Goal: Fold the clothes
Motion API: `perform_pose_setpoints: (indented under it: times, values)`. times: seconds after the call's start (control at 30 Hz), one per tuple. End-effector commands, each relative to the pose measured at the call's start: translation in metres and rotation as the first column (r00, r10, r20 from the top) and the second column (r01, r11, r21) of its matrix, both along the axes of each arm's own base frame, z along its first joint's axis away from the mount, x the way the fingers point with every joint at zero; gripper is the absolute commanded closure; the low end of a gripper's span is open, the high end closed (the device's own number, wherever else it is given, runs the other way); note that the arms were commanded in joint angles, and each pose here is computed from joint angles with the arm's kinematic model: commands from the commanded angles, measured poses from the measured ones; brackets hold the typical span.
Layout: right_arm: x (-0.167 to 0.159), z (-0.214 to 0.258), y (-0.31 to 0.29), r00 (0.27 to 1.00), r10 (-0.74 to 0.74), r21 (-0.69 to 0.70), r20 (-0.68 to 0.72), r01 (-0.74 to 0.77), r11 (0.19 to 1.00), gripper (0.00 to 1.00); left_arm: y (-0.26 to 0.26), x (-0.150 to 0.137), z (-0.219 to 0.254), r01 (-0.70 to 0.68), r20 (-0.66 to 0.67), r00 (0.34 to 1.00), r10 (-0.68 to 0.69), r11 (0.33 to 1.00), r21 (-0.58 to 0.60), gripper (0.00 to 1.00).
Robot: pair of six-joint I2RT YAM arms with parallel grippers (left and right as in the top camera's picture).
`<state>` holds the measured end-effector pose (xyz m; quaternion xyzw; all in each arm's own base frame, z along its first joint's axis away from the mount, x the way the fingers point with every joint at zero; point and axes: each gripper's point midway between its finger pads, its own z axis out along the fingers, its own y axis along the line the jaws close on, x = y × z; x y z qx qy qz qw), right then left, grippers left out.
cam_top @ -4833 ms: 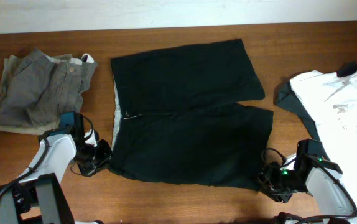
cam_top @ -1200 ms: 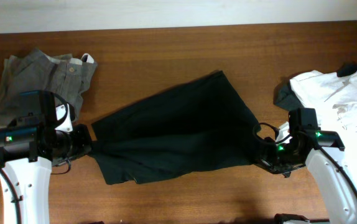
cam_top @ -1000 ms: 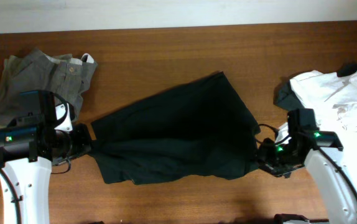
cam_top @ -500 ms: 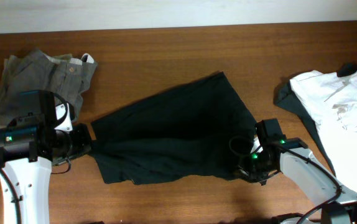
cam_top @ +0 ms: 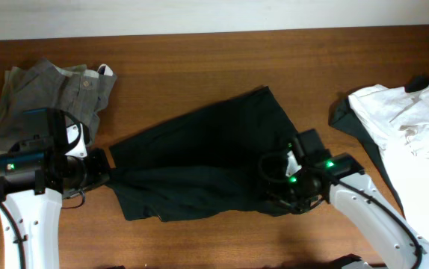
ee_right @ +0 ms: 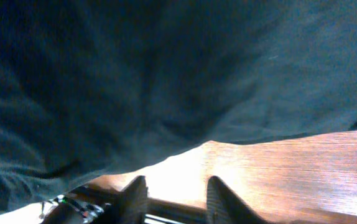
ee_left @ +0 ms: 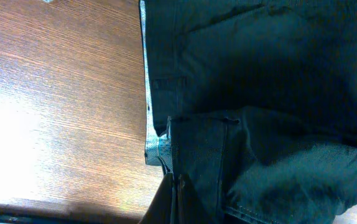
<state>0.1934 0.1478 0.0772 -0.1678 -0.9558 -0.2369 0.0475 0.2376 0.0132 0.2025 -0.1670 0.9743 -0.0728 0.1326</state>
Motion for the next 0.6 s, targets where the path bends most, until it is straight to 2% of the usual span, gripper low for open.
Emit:
perform_pose_setpoints:
  times: [0.0,0.13,0.2,0.3,0.37,0.4,0.57]
  values:
    - [-0.008,-0.018,-0.035,0.997,-0.069,-0.214,-0.035,0.059,0.975,0.56,0.001,0.000,0.001,0.016,0.005,1.000,-0.016,1.000,0.013,0.99]
    - [-0.002,-0.029,-0.061,1.000,-0.014,-0.302,-0.021,0.008,0.953,0.56,0.001,0.001,0.001,0.023,0.009,1.000,-0.023,1.000,0.015,0.99]
    - [-0.002,-0.045,-0.076,0.998,0.027,-0.367,-0.062,-0.048,0.929,0.56,0.001,0.000,0.001,0.023,0.006,1.000,-0.023,1.000,0.015,0.99]
    - [0.001,-0.064,-0.083,0.991,0.058,-0.372,-0.117,-0.098,0.923,0.54,0.001,0.000,0.001,0.023,0.006,1.000,-0.023,1.000,0.015,1.00]
    - [0.008,-0.070,-0.069,0.985,0.144,-0.280,-0.094,-0.165,0.946,0.53,0.001,0.000,0.001,0.023,0.006,1.000,-0.023,1.000,0.015,0.99]
    - [0.015,-0.067,-0.048,0.976,0.217,-0.162,-0.033,-0.220,0.962,0.52,0.001,0.000,0.001,0.023,0.006,1.000,-0.023,1.000,0.015,1.00]
    - [0.015,-0.065,-0.043,0.972,0.232,-0.129,-0.024,-0.233,0.964,0.52,0.001,0.001,0.001,0.023,0.008,1.000,-0.023,1.000,0.015,1.00]
